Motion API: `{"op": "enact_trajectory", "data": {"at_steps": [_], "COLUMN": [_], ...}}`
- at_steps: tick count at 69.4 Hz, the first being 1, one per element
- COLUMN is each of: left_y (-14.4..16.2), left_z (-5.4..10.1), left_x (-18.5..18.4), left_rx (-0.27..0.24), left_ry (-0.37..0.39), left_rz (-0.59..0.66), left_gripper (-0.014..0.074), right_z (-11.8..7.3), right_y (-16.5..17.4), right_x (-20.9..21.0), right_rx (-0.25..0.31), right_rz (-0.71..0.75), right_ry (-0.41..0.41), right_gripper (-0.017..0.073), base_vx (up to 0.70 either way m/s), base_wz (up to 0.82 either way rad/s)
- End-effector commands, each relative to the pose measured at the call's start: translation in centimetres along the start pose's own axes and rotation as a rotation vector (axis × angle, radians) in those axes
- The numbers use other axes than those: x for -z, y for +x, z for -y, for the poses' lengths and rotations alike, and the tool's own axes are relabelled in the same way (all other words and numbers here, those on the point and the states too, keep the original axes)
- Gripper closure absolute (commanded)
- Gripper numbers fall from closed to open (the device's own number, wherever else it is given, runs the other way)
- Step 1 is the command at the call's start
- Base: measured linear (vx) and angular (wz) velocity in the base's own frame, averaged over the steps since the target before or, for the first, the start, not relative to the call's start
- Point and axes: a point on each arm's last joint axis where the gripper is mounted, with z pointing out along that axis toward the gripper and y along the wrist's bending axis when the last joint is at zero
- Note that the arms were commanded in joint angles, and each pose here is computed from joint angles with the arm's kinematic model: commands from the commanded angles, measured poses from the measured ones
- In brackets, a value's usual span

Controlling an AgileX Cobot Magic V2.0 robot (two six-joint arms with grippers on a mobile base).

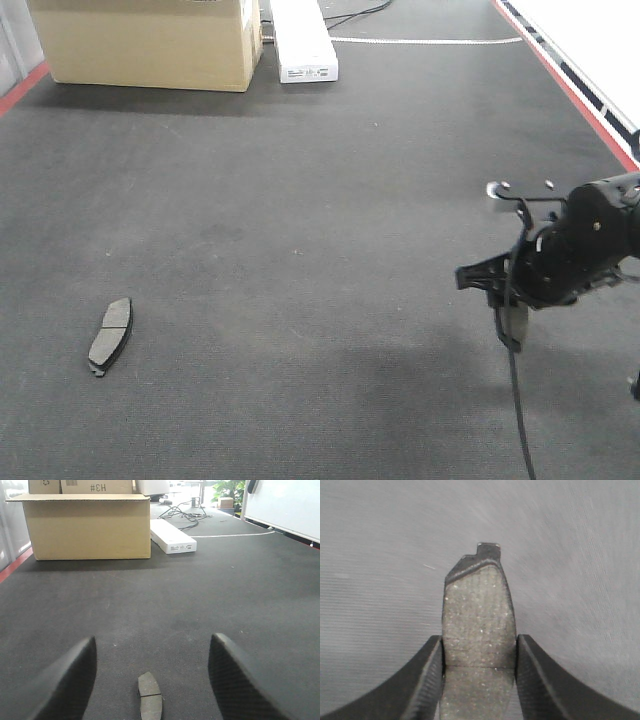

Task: Move and align brake pads A on conveyor
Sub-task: 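Lower the right gripper and release its brake pad onto the belt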

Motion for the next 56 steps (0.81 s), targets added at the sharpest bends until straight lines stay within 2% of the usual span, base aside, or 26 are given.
{"op": "enact_trajectory", "data": {"at_steps": [1, 11, 36, 46, 56], "left_y": [-1.5, -1.5, -1.5, -1.5, -1.5], "left_z": [0.0, 0.0, 0.0, 0.0, 0.0], "left_x": [0.1, 0.1, 0.1, 0.1, 0.1], "left_rx": [0.0, 0.0, 0.0, 0.0, 0.0], "left_ry": [-0.003, -0.003, -0.003, -0.003, -0.003], "left_rz": [0.099, 0.099, 0.099, 0.099, 0.099], "left_gripper": [0.0129, 0.0129, 0.0129, 0.0129, 0.0129], "right_z": [0.8, 0.9, 0.8, 0.8, 0.8], "right_y": [-1.4, -1.8, -2.8, -2.7, -2.5], "right_x": [1.4, 0.6, -1.9, -2.9, -3.4], "right_rx": [0.046, 0.103, 0.108, 0.101, 0.1], "right_rz": [0.066, 0.015, -0.117, -0.142, -0.165], "right_ry": [-0.03, -0.041, -0.037, -0.036, -0.036], "right_gripper": [0.0564, 0.0564, 0.054, 0.0477, 0.034], "base_vx": [0.0, 0.0, 0.0, 0.0, 0.0], "base_wz": [0.0, 0.0, 0.0, 0.0, 0.0]}}
